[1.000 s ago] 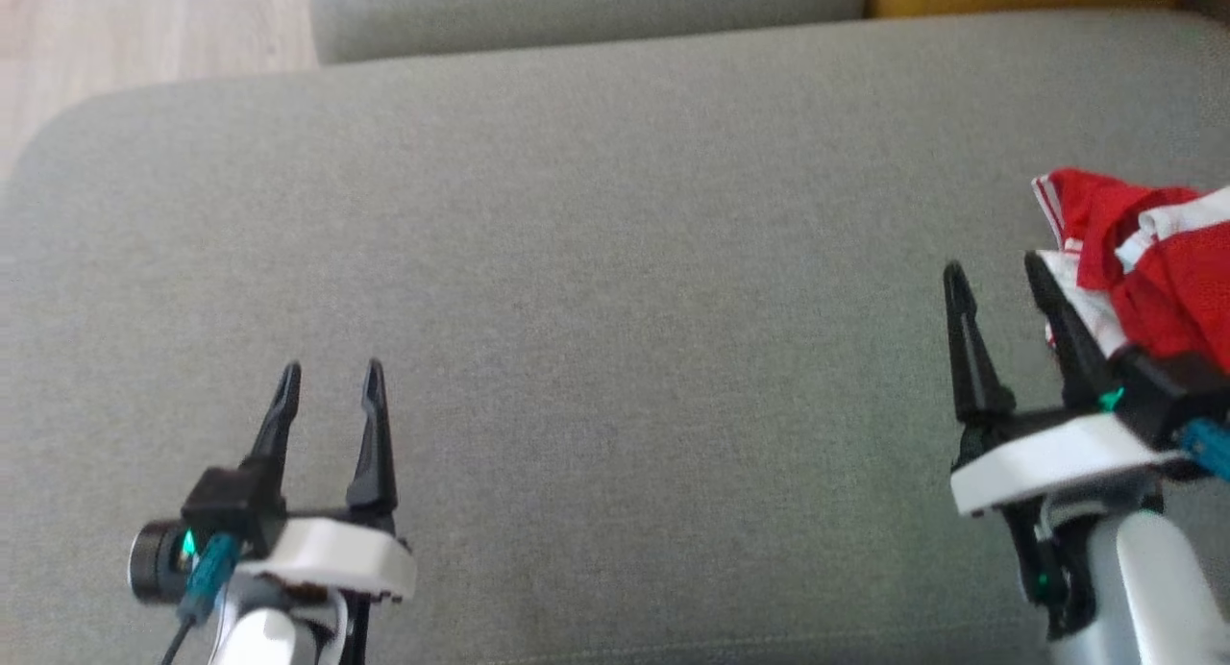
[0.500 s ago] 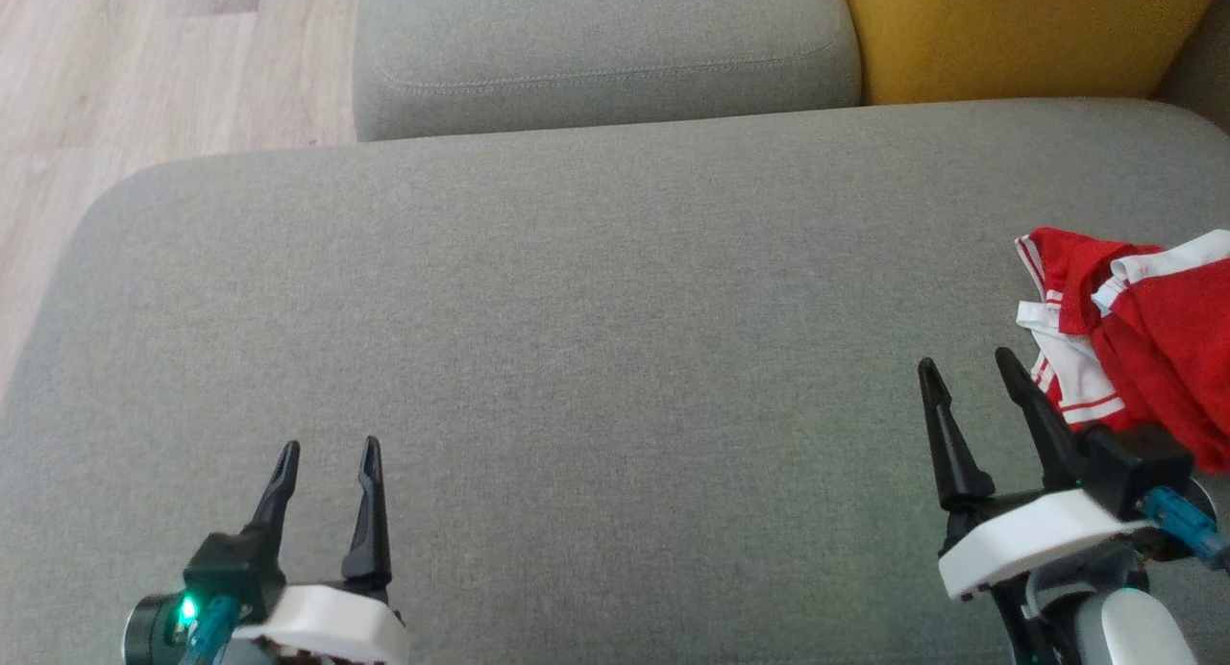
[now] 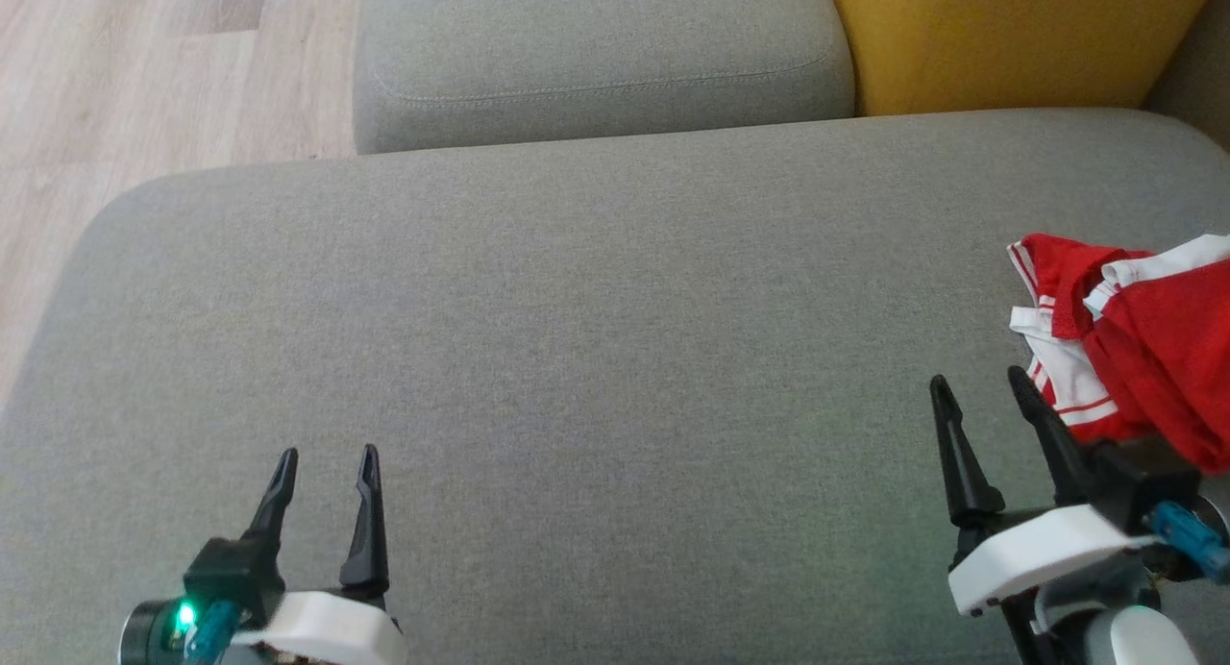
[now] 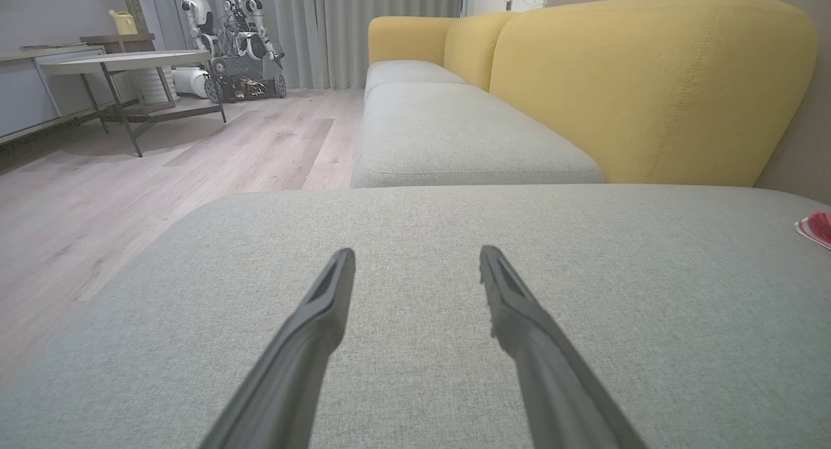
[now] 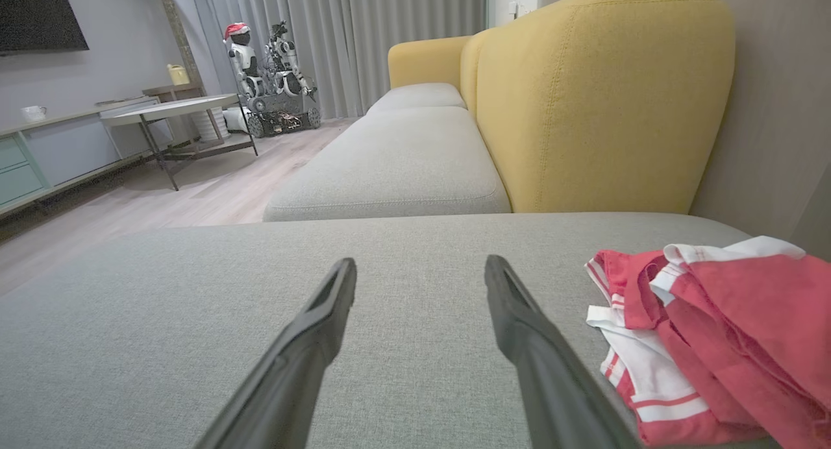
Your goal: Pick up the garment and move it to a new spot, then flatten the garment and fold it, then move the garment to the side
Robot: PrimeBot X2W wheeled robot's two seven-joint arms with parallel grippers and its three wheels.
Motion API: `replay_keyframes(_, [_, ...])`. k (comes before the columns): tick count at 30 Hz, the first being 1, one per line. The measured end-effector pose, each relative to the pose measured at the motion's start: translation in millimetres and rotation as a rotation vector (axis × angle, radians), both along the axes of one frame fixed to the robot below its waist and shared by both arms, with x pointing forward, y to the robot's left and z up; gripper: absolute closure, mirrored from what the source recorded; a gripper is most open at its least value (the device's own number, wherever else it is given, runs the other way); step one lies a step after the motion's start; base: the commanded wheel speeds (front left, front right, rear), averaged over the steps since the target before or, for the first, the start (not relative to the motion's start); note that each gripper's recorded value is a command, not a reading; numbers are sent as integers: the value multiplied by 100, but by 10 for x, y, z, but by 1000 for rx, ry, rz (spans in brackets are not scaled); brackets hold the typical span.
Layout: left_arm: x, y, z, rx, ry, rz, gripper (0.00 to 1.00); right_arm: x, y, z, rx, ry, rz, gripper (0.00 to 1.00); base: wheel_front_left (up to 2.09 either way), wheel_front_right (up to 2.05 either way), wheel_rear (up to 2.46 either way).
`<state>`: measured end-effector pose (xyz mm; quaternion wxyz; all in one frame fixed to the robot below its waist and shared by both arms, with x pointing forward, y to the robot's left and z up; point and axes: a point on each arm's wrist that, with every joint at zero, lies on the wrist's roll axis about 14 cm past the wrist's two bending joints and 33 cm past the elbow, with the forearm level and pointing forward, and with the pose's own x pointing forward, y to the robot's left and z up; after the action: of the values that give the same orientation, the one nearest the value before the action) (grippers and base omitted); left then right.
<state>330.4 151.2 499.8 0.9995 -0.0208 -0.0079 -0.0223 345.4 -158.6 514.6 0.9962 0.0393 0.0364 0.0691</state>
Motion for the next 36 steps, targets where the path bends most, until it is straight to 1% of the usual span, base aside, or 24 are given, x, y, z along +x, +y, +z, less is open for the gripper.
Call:
replay_keyframes(35, [-28,40,-42,16,14,11,0,44,15,-23,11,8,-2,0,0,0,0])
replay_keyframes(36, [-29,38,-43,16,14,10,100,45,17,-25,11,9,-2,100,0,0,0])
